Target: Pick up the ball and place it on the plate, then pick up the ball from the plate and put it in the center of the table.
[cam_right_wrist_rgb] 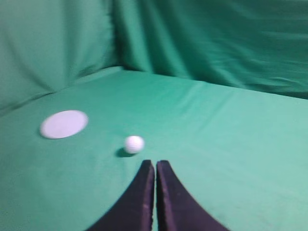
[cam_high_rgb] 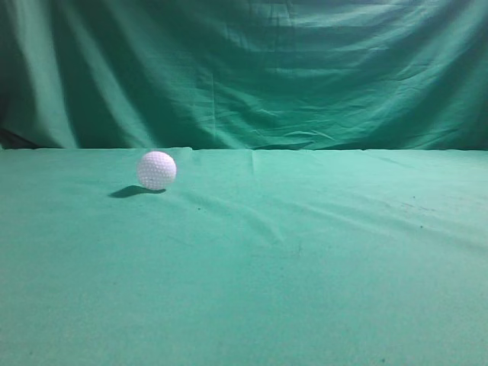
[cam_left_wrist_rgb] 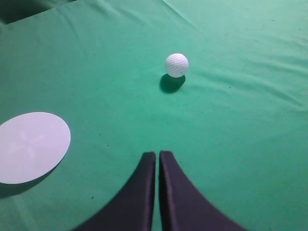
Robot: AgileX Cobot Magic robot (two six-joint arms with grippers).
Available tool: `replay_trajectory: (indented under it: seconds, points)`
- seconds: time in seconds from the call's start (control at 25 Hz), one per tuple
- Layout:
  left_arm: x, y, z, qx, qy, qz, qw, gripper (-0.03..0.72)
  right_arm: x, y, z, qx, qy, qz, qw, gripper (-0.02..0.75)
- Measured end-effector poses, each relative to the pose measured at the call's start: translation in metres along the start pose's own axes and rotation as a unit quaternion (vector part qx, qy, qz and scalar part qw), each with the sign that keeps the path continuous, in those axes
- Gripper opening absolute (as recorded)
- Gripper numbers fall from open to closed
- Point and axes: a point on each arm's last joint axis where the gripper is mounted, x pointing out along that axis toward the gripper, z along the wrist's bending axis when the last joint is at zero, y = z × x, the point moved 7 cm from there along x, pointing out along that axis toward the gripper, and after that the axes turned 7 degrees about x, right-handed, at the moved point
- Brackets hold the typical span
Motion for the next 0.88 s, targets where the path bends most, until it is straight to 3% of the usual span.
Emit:
replay_trajectory:
  seconds: [0.16, 0.4, 0.56, 0.88]
  points:
    - [0.0, 0.0, 0.0, 0.0, 0.0, 0.0, 1.0, 0.0, 0.0, 0.029, -0.028, 0.02, 0.087, -0.019, 0.996, 0.0]
    - [0.0, 0.0, 0.0, 0.0, 0.0, 0.0, 1.0, 0.0, -0.002, 0.071, -0.054, 0.035, 0.165, -0.027, 0.985, 0.0]
    - [0.0, 0.0, 0.0, 0.0, 0.0, 0.0, 1.0, 0.0, 0.002, 0.102, -0.064, 0.045, 0.188, -0.014, 0.981, 0.0]
    - [0.0, 0.0, 0.0, 0.001, 0.0, 0.0, 1.0, 0.0, 0.001, 0.112, -0.07, 0.057, 0.21, 0.007, 0.976, 0.0]
